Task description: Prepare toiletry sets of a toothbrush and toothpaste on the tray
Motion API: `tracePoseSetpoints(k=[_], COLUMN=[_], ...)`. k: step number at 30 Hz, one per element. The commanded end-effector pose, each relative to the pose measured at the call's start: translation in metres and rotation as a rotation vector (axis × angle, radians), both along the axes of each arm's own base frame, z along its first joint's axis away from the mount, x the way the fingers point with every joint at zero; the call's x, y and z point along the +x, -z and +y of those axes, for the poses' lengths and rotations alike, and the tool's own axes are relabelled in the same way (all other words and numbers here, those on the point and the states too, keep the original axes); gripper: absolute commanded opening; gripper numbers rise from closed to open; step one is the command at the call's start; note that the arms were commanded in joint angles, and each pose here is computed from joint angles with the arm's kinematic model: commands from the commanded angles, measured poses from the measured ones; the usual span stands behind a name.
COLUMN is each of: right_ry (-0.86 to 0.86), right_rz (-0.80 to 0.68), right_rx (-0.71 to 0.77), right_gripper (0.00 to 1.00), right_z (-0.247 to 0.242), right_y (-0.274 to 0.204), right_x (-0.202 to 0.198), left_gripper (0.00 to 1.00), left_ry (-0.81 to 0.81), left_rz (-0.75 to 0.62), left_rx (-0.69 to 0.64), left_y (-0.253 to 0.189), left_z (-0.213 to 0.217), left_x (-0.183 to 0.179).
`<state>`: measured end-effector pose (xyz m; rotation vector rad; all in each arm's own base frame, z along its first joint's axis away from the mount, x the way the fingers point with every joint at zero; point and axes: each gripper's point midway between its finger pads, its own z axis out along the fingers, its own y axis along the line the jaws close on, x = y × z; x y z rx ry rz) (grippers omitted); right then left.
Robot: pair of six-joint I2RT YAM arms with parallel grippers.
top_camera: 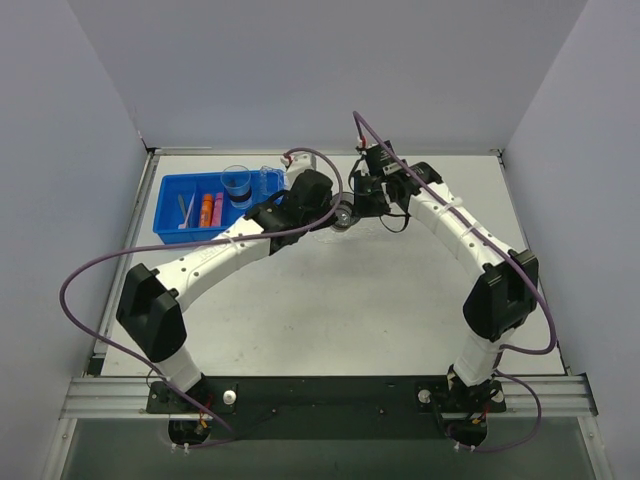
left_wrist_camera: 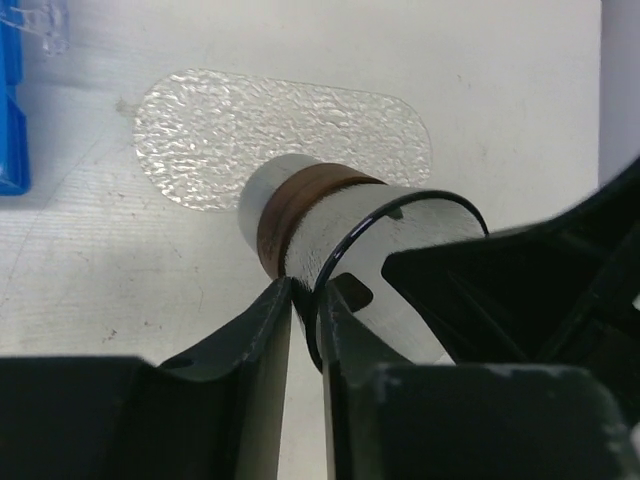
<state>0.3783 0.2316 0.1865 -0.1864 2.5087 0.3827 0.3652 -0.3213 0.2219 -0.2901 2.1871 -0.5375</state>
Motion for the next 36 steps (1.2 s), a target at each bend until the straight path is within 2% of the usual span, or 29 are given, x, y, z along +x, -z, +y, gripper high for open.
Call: tracePoseSetpoints(k=[1, 2, 3, 6, 8, 9, 13, 16, 21, 29, 36], right_ry=[-0.075, -0.091, -0.130, -0.165, -0.215, -0.236, -0.344, -0.397, -0.498, -0.575, -0.587], right_rz=[-0.030, -0.023, -0.021, -0.011, -0.008, -0.009, -0.002, 0.005, -0.031, -0.071, -0.071], right_rx=[0.064, 0.074, 0.091, 0.106, 0.120, 0.126, 0.152, 0.179, 0.152, 0.100, 0.029], right_gripper=[0.00, 0.00, 0.00, 0.00, 0.00, 0.00, 0.00, 0.00, 0.00, 0.00, 0.00], right_z=[-0.007, -0.007, -0.005, -0.012, -0.013, -0.014, -0.014, -0.015, -0.018, -0.024, -0.032], right_y=[-0.024, -0.023, -0.024, -0.019, -0.017, -0.017, -0.013, -0.012, -0.010, -0.012, -0.006], right_x=[0.002, 0.000, -0.003, -0.008, -0.013, -0.015, -0.027, -0.035, -0.044, -0.054, -0.056], left_gripper=[0.40, 0.55, 0.62, 0.76, 0.82, 0.89, 0.91, 0.91, 0.91, 0.71, 0.70], left_ry=[0.142, 0.146, 0.160, 0.208, 0.240, 0.267, 0.429, 0.484, 0.462, 0.508, 0.565], left_rz=[-0.174, -0.183, -0.183, -0.195, -0.201, -0.226, -0.282, -0.309, -0.251, -0.155, -0.115], left_rx=[-0.139, -0.140, -0.131, -0.121, -0.123, -0.121, -0.150, -0.174, -0.173, -0.144, -0.128], left_y=[-0.070, -0.074, -0.072, -0.072, -0.072, -0.077, -0.090, -0.095, -0.084, -0.067, -0.061], left_z=[-0.015, -0.013, -0.012, -0.011, -0.009, -0.010, -0.022, -0.026, -0.020, -0.031, -0.044], left_x=[-0.010, -0.013, -0.015, -0.023, -0.031, -0.032, -0.053, -0.061, -0.055, -0.045, -0.043])
